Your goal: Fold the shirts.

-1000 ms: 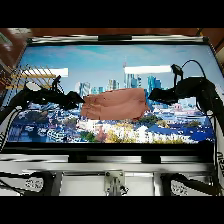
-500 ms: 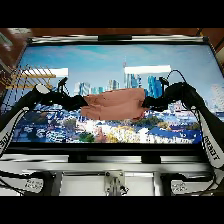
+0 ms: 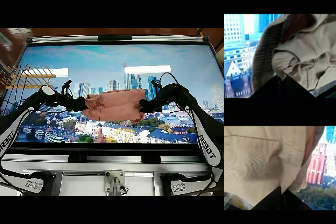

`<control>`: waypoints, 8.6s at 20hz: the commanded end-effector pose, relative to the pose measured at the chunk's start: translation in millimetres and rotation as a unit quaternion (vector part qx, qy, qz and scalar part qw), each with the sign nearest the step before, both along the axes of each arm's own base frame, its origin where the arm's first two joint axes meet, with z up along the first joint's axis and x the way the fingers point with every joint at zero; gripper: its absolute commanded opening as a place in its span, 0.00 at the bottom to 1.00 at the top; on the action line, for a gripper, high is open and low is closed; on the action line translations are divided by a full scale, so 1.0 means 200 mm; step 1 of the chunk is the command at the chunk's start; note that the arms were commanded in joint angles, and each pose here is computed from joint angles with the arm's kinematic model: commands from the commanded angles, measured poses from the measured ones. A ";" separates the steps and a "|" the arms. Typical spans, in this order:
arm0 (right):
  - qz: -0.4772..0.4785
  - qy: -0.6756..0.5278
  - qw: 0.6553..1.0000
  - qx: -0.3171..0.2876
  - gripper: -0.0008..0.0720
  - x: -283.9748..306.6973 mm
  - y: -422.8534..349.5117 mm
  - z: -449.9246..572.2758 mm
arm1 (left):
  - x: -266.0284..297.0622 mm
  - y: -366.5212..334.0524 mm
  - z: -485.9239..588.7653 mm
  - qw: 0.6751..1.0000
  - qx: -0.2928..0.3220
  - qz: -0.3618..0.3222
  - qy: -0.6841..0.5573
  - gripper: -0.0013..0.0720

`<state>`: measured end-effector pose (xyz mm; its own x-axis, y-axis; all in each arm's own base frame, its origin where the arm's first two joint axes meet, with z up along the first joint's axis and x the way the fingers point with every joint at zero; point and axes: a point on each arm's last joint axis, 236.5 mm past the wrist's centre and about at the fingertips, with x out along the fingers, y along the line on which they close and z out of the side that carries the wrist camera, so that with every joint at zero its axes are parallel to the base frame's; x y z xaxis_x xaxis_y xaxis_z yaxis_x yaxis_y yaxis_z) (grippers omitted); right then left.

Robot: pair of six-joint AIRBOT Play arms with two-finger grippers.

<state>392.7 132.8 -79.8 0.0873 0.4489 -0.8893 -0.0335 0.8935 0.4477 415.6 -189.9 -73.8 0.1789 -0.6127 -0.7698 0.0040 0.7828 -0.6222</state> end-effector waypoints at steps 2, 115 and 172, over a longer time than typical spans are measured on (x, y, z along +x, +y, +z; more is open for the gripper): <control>0.054 -0.056 0.997 -0.021 0.11 0.06 -0.06 0.16 | 0.10 0.01 0.17 0.998 -0.004 -0.027 -0.060 0.08; 0.002 -0.319 0.934 -0.160 0.11 0.03 -0.05 0.92 | -0.27 -0.41 0.74 0.924 0.212 -0.269 -0.170 0.08; 0.118 -0.099 0.971 -0.184 0.67 -0.43 0.26 -0.01 | -0.61 -0.50 -0.09 0.970 0.205 -0.133 0.009 0.66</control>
